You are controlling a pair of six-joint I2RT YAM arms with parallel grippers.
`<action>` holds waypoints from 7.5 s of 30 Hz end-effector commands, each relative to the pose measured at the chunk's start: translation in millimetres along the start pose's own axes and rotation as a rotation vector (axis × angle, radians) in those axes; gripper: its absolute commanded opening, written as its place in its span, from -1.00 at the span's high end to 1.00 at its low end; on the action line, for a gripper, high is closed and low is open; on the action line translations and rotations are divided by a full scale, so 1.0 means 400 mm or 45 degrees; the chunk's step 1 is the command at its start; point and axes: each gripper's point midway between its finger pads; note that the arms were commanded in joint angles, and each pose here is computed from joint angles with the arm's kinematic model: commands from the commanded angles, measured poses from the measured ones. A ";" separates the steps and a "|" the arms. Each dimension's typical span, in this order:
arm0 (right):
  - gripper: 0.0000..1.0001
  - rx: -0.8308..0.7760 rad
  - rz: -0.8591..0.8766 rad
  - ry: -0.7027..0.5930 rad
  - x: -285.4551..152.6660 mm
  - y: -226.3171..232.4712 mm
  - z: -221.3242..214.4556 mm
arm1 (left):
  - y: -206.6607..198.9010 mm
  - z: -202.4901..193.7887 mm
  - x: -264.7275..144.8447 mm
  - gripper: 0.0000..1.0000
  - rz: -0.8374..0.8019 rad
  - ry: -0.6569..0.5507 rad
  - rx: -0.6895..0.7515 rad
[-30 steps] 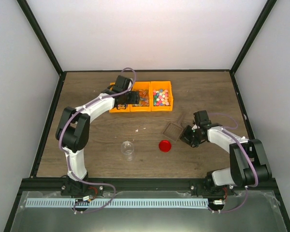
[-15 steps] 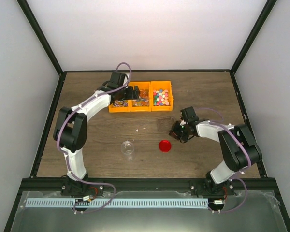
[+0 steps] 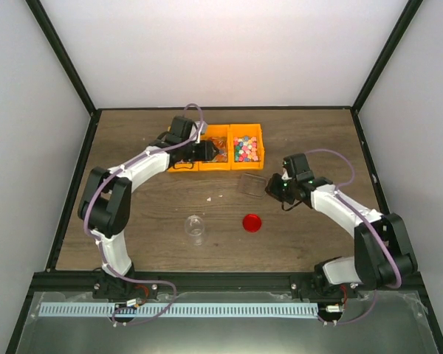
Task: Pack the candies
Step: Adjust the spatula at the center of the board, then pick up the spatula from the center of the board.
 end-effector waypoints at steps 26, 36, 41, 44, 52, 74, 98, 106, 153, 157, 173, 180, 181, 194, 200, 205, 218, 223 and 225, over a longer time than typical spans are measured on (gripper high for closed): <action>0.04 0.109 0.101 -0.467 -0.206 -0.092 0.146 | -0.231 -0.132 0.117 0.92 -0.371 0.221 0.083; 0.70 0.101 0.110 -0.449 -0.210 -0.105 0.108 | -0.210 -0.205 0.166 0.91 -0.356 0.304 0.069; 0.70 0.102 0.114 -0.422 -0.198 -0.110 0.095 | -0.185 -0.230 0.188 0.91 -0.327 0.333 0.071; 0.70 0.096 0.108 -0.409 -0.191 -0.112 0.095 | -0.189 -0.235 0.196 0.92 -0.350 0.346 0.068; 0.70 0.096 0.060 -0.359 -0.166 -0.126 0.098 | -0.204 -0.278 0.221 0.92 -0.441 0.424 0.016; -0.18 0.066 0.109 -0.381 -0.157 -0.118 0.124 | -0.088 -0.362 0.268 0.92 -0.207 0.529 0.036; -0.02 -0.134 0.371 -0.065 -0.059 0.003 0.161 | -0.082 -0.353 0.283 0.91 -0.183 0.529 0.063; 0.24 -0.152 0.400 0.002 -0.051 0.006 0.137 | -0.075 -0.351 0.293 0.91 -0.170 0.531 0.069; 0.99 0.460 0.325 -0.249 -0.095 -0.115 0.024 | -0.191 -0.347 0.190 0.92 -0.421 0.582 -0.086; 0.99 0.465 0.318 -0.248 -0.092 -0.119 0.003 | -0.219 -0.319 0.192 0.92 -0.480 0.560 -0.096; 0.99 0.497 0.315 -0.254 -0.092 -0.133 -0.016 | -0.246 -0.326 0.261 0.92 -0.582 0.619 -0.145; 0.99 0.489 0.312 -0.223 -0.079 -0.134 -0.025 | -0.250 -0.336 0.277 0.92 -0.575 0.633 -0.129; 0.99 0.487 0.313 -0.217 -0.078 -0.134 -0.027 | -0.249 -0.338 0.280 0.92 -0.570 0.636 -0.122; 0.89 0.486 0.326 -0.170 -0.074 -0.121 -0.056 | -0.215 -0.397 0.330 0.92 -0.459 0.701 -0.124; 0.74 0.473 0.319 -0.163 -0.079 -0.122 -0.068 | -0.182 -0.432 0.338 0.92 -0.369 0.733 -0.112; -0.05 0.407 0.291 -0.208 -0.101 -0.120 -0.055 | -0.155 -0.448 0.338 0.92 -0.309 0.750 -0.073; -0.51 0.174 0.346 -0.073 -0.090 -0.084 -0.061 | -0.120 -0.469 0.348 0.92 -0.254 0.790 0.019; -0.44 0.144 0.383 -0.067 -0.085 -0.065 -0.031 | -0.116 -0.474 0.348 0.92 -0.251 0.799 0.028; -0.42 0.141 0.397 -0.065 -0.085 -0.059 -0.022 | -0.115 -0.477 0.348 0.92 -0.251 0.804 0.031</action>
Point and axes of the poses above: each gripper's point midway between its finger pads, its own x axis out along the fingers, its own y axis along the line the jaws close on, z = x × y, and after that the axes turned 1 degree about -x, right-handed
